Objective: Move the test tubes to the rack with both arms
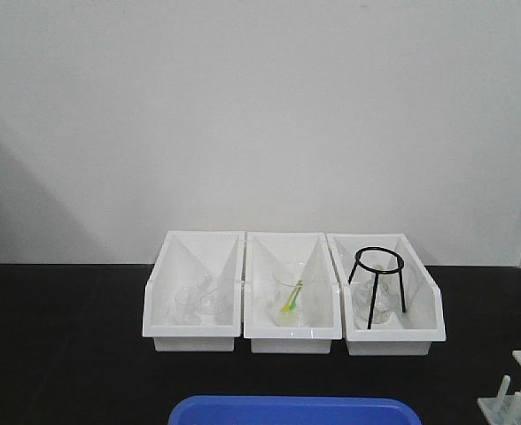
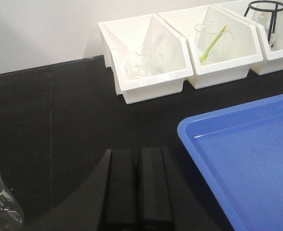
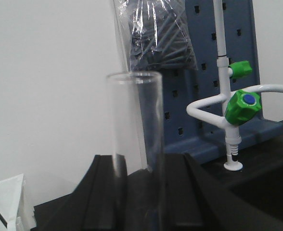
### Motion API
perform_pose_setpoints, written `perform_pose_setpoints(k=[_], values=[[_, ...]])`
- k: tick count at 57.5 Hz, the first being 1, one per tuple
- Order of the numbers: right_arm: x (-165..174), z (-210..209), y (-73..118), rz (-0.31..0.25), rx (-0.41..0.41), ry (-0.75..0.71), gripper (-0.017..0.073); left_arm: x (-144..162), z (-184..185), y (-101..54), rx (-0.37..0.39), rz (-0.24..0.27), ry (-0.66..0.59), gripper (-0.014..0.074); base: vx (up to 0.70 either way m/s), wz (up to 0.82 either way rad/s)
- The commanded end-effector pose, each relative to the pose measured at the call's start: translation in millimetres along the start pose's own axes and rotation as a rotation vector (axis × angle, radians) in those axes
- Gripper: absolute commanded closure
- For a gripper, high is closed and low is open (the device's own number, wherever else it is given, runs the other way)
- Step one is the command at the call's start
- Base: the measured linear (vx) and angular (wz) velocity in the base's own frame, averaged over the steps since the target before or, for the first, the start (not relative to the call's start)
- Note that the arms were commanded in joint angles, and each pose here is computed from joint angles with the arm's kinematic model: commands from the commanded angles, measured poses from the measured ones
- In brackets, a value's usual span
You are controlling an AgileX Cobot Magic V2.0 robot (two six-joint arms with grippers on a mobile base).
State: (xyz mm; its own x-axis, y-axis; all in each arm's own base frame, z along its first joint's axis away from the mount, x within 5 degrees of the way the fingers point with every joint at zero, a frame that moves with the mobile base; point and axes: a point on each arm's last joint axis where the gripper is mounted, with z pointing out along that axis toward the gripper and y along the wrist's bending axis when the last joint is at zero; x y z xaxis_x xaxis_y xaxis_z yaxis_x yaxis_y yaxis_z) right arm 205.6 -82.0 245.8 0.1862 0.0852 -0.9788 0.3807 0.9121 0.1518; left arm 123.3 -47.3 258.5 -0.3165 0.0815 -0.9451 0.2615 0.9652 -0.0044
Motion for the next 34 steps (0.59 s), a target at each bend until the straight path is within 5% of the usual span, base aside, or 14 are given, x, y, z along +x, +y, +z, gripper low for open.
perform_pose_setpoints(k=[1,14,34], values=[[-9.8,9.8,5.0,0.006,-0.089,-0.160,0.0565,-10.0,-1.6,-2.3,0.019,0.006,-0.035,0.0615,0.00,0.00],[12.7,25.6,9.9,0.070,-0.183,-0.170,0.0565,-10.0,-1.6,-2.3,0.019,0.006,-0.035,0.0615,0.00,0.00],[-1.6,44.8,19.1,0.061,-0.264,-0.224,0.0565,-10.2,-1.6,-3.0,0.026,0.007,-0.038,0.0615,0.00,0.00]])
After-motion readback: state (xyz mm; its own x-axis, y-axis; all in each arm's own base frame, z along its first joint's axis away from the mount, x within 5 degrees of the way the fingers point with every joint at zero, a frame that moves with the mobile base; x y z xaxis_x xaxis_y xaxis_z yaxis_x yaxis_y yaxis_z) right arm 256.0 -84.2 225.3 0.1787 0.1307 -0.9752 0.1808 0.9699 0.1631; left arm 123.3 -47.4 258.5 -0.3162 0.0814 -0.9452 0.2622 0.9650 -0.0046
